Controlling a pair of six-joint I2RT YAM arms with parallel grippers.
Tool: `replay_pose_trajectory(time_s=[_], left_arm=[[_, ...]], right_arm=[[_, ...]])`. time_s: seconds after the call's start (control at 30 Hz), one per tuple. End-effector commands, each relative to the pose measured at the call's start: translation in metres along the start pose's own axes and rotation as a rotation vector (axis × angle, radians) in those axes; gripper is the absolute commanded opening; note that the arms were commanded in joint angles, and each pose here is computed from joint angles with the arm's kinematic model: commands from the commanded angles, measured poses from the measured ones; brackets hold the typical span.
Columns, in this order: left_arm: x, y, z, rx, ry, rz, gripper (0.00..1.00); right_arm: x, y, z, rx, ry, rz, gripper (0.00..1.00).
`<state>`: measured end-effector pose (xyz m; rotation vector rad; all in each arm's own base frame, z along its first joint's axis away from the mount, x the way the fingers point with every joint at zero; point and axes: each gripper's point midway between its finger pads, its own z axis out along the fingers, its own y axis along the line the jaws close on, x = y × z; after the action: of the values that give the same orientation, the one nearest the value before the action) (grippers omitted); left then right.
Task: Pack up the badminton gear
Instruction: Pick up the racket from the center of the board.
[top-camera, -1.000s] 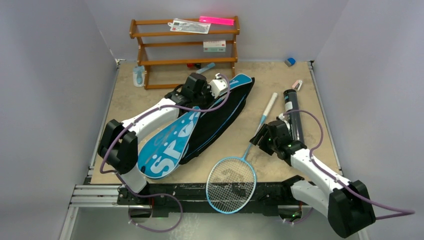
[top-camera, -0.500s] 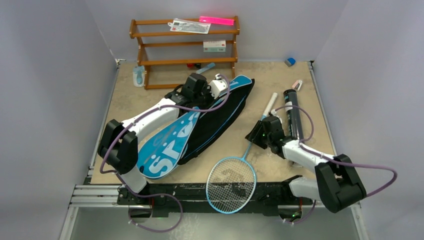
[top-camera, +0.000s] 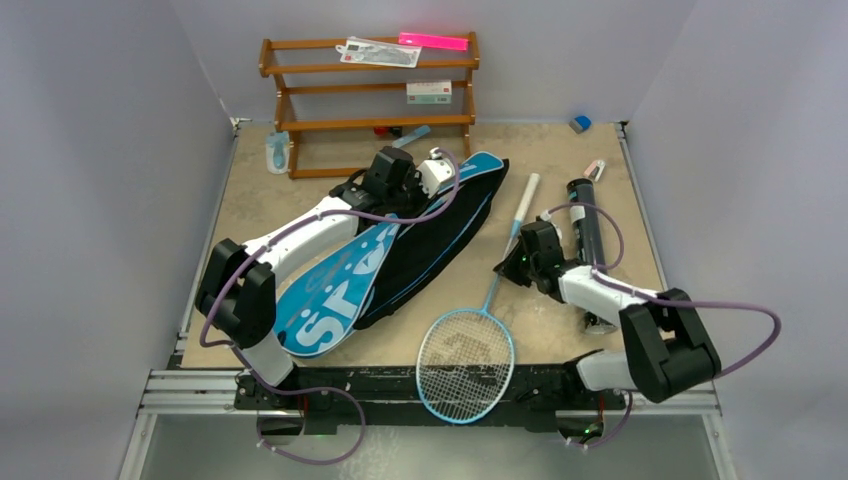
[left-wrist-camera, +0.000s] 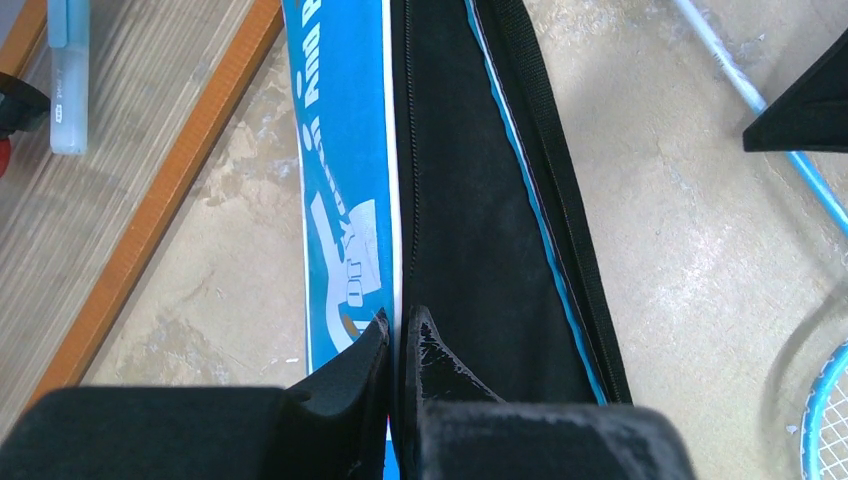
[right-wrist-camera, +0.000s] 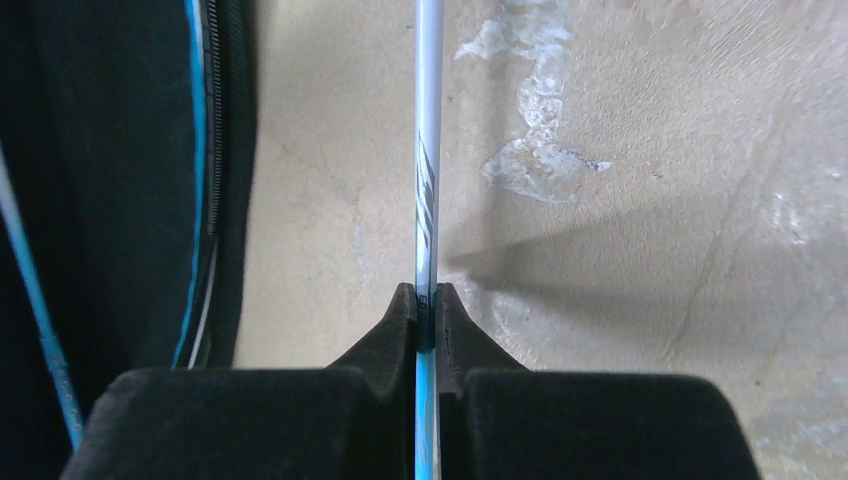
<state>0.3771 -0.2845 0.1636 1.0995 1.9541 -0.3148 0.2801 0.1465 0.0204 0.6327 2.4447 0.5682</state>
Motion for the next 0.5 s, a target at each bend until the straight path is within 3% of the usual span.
replay_pose_trajectory(time_s=[0.0, 0.33, 0.47], left_arm=[[-0.047, 0.013, -0.024, -0.051, -0.127, 0.001, 0.0], [-0.048, 0.023, -0.021, -0.114, -0.114, -0.103, 0.0], [-0.047, 0.029, -0.021, -0.145, -0.106, -0.124, 0.0]], right_arm=[[-0.044, 0.027, -0.028, -0.004, -0.127, 0.014, 0.0], [-0.103, 0.044, -0.076, 0.065, -0.341, 0.172, 0.0], [-0.114, 0.044, -0.077, 0.204, -0.32, 0.289, 0.0]])
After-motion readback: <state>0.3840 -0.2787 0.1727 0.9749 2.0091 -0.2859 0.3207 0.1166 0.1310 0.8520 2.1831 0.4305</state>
